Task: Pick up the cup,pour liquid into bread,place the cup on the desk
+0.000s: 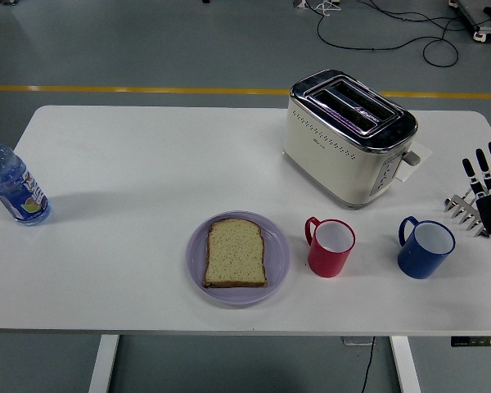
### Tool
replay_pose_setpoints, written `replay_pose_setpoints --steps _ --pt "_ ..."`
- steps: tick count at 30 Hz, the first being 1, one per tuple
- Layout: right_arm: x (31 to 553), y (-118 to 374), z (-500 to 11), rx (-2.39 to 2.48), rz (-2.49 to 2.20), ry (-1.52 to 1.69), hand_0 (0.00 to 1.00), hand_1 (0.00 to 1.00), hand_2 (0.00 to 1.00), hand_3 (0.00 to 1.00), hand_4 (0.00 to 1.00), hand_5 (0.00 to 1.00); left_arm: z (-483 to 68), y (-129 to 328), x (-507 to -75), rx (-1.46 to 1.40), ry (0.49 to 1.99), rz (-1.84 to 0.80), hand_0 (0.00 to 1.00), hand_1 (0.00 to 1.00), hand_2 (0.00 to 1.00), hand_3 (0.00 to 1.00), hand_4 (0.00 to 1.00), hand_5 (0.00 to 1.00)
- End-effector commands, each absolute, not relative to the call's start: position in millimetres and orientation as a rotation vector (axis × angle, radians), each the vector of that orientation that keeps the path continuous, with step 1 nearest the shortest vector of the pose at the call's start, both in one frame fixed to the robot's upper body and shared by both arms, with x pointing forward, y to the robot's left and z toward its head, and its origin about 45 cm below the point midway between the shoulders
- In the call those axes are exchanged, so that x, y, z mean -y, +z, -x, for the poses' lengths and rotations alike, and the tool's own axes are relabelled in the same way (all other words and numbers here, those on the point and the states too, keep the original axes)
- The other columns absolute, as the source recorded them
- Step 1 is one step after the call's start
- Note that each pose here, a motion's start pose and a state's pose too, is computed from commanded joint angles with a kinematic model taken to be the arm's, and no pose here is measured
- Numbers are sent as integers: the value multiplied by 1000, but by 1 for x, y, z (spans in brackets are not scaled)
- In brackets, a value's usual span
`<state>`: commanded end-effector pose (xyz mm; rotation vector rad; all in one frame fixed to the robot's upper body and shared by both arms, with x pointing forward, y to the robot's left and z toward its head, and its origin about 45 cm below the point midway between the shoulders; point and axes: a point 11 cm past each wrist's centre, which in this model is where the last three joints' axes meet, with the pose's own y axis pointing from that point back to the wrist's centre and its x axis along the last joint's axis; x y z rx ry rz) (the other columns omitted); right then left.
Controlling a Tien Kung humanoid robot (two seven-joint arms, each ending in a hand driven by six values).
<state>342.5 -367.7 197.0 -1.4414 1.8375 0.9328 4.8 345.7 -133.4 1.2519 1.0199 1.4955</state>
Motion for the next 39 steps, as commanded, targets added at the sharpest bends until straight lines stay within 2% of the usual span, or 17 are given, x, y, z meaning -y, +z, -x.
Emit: replay_pose_setpoints --steps 39 --pt "380 188 -336 -1840 1342 975 673 630 654 618 527 294 1 -134 -344 -1029 1484 -1262 647 655 656 533 303 760"
